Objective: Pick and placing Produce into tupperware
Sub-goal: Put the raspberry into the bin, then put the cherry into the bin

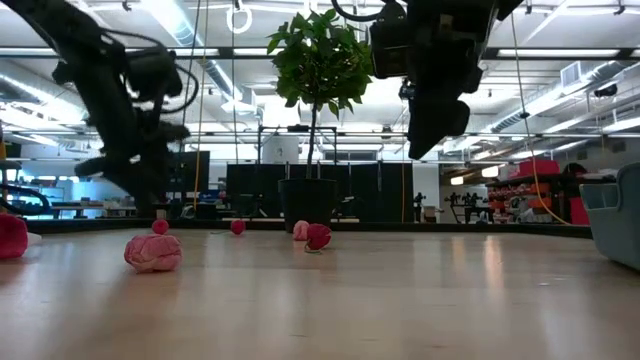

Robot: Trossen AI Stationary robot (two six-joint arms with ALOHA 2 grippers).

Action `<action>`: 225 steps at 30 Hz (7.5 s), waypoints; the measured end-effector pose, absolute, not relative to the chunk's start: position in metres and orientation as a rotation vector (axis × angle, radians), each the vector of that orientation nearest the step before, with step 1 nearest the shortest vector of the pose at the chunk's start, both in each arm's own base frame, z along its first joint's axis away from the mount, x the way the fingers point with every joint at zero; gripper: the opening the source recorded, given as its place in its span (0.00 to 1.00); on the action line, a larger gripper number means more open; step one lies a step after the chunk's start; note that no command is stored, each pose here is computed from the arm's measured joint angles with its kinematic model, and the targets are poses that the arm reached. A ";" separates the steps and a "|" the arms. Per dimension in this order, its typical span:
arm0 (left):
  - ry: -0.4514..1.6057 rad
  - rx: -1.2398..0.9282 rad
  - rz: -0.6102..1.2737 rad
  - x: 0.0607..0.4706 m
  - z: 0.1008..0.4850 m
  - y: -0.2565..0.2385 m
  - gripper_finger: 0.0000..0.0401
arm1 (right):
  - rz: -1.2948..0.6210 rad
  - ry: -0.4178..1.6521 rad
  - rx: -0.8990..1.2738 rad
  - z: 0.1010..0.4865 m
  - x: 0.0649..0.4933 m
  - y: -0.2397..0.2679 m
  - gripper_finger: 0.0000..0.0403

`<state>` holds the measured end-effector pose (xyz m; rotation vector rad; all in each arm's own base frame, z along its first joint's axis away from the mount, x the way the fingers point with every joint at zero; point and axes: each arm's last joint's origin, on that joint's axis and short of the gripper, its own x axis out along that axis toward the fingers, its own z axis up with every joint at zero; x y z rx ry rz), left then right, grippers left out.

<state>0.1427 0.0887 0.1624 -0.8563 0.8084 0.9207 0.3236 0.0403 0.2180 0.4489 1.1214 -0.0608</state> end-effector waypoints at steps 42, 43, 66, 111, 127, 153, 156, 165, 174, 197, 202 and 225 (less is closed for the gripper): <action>0.833 -0.957 1.012 0.167 0.120 0.096 0.28 | -0.069 1.121 0.460 0.218 0.324 0.040 0.42; 0.830 -0.964 1.011 0.168 0.120 0.095 0.28 | -0.075 1.121 0.470 0.218 0.324 0.040 0.42; 0.505 -0.997 0.459 0.268 0.226 0.021 0.29 | -0.103 1.678 0.571 0.211 0.265 0.092 0.42; 0.420 -0.886 0.200 0.436 0.283 -0.070 0.30 | -0.379 1.164 0.654 0.152 0.207 0.162 0.42; 0.594 -0.840 0.307 0.427 0.265 -0.065 0.32 | -0.413 1.115 0.701 0.155 0.247 0.106 0.42; 0.800 -0.765 0.383 0.445 0.184 -0.082 0.31 | -0.319 1.214 0.780 0.167 0.226 0.129 0.42; 0.824 -0.754 0.394 0.447 0.172 -0.083 0.32 | -0.318 1.214 0.780 0.167 0.227 0.129 0.42; 0.830 -0.714 0.392 0.450 0.166 -0.075 0.33 | -0.319 1.217 0.777 0.167 0.226 0.129 0.42; 0.831 -0.715 0.389 0.452 0.166 -0.063 0.43 | -0.318 1.218 0.779 0.167 0.226 0.129 0.42; 0.857 -0.681 0.214 0.414 0.253 0.039 0.39 | -0.329 1.204 0.782 0.167 0.227 0.129 0.42; 1.086 -0.603 0.296 0.375 0.260 0.069 0.36 | -0.353 1.201 0.801 0.167 0.227 0.128 0.42; 1.407 -0.484 0.557 0.294 0.261 0.174 0.28 | -0.452 1.117 0.858 0.167 0.241 0.104 0.42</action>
